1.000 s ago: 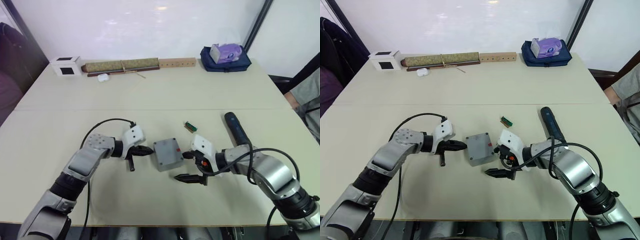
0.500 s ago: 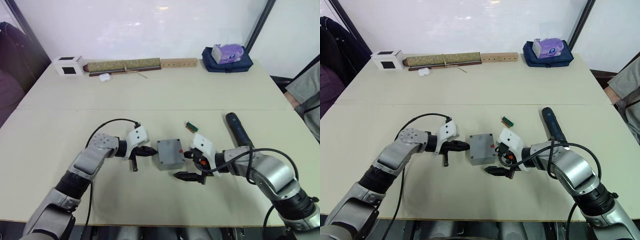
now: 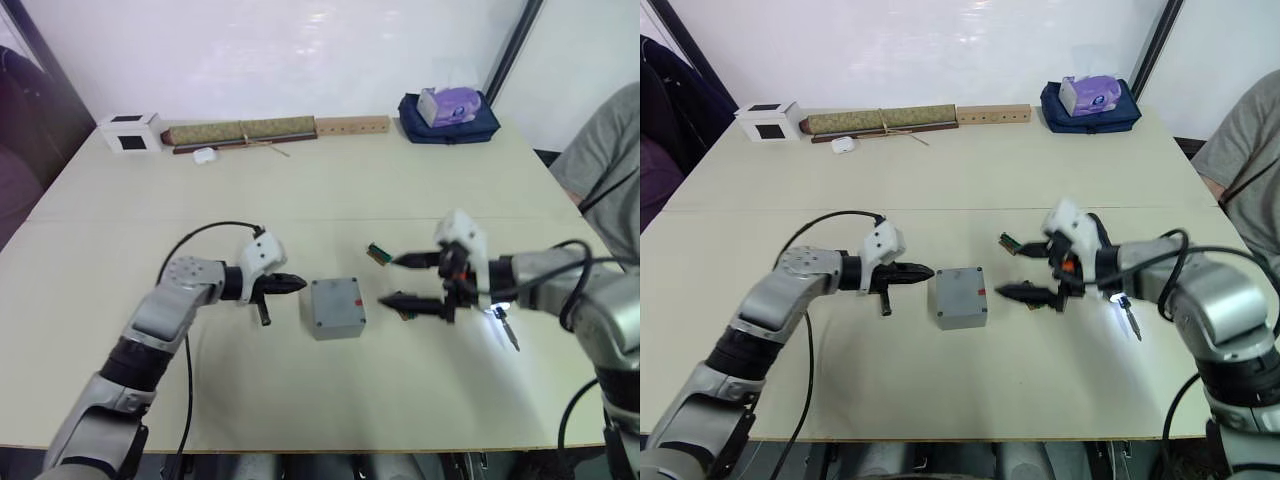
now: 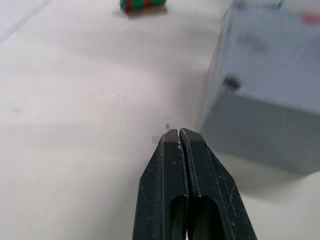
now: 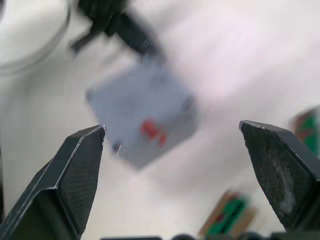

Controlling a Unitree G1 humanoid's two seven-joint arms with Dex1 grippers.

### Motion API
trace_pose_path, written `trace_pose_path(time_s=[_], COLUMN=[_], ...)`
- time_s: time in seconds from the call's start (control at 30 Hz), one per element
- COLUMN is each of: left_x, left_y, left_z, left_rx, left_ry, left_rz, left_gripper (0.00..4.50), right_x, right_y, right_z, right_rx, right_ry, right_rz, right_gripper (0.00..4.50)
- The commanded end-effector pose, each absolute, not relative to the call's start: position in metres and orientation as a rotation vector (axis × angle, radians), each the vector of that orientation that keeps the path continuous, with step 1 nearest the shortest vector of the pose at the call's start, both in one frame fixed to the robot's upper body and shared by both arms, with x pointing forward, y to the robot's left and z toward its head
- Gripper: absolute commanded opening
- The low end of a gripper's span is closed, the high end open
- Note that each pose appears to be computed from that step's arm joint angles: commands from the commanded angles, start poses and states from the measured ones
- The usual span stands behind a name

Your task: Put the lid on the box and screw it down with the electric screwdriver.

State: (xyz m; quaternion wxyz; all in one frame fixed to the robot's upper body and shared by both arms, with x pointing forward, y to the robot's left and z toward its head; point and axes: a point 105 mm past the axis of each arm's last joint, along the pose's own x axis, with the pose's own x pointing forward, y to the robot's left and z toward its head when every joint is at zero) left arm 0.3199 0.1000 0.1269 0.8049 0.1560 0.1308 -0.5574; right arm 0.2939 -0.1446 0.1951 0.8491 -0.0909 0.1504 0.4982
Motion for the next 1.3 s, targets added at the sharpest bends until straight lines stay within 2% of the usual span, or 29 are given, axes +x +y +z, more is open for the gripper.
trace_pose_path(time_s=[0.03,0.1,0.27,0.5,0.63,0.77,1.1,1.2,1.3], left_x=[0.314,0.316,0.308,0.304,0.303,0.303,0.303,0.302,0.302], left_y=[0.102,0.103,0.101,0.101,0.102,0.103,0.105,0.105,0.105], left_z=[0.159,0.171,0.187,0.186,0.181,0.178,0.171,0.168,0.167], left_rx=[0.303,0.253,0.232,0.222,0.227,0.229,0.245,0.247,0.250], left_ry=[0.187,0.160,0.150,0.160,0.173,0.179,0.200,0.208,0.210], left_rz=[-1.226,-1.218,-1.239,-1.212,-1.199,-1.193,-1.195,-1.200,-1.200], left_gripper=[0.00,0.00,0.00,0.00,0.00,0.00,0.00,0.00,0.00], right_x=[0.323,0.339,0.375,0.392,0.397,0.397,0.396,0.395,0.395], right_y=[-0.154,-0.158,-0.157,-0.149,-0.147,-0.143,-0.141,-0.141,-0.142], right_z=[0.202,0.195,0.151,0.140,0.139,0.135,0.133,0.131,0.131], right_rx=[-0.177,-0.173,-0.263,-0.275,-0.272,-0.286,-0.282,-0.286,-0.286], right_ry=[0.232,0.222,0.240,0.210,0.203,0.212,0.219,0.225,0.226], right_rz=[0.945,0.888,0.804,0.795,0.797,0.810,0.817,0.821,0.818], right_gripper=[4.45,4.45,4.45,4.45,3.53,1.92,1.92,1.14,0.08])
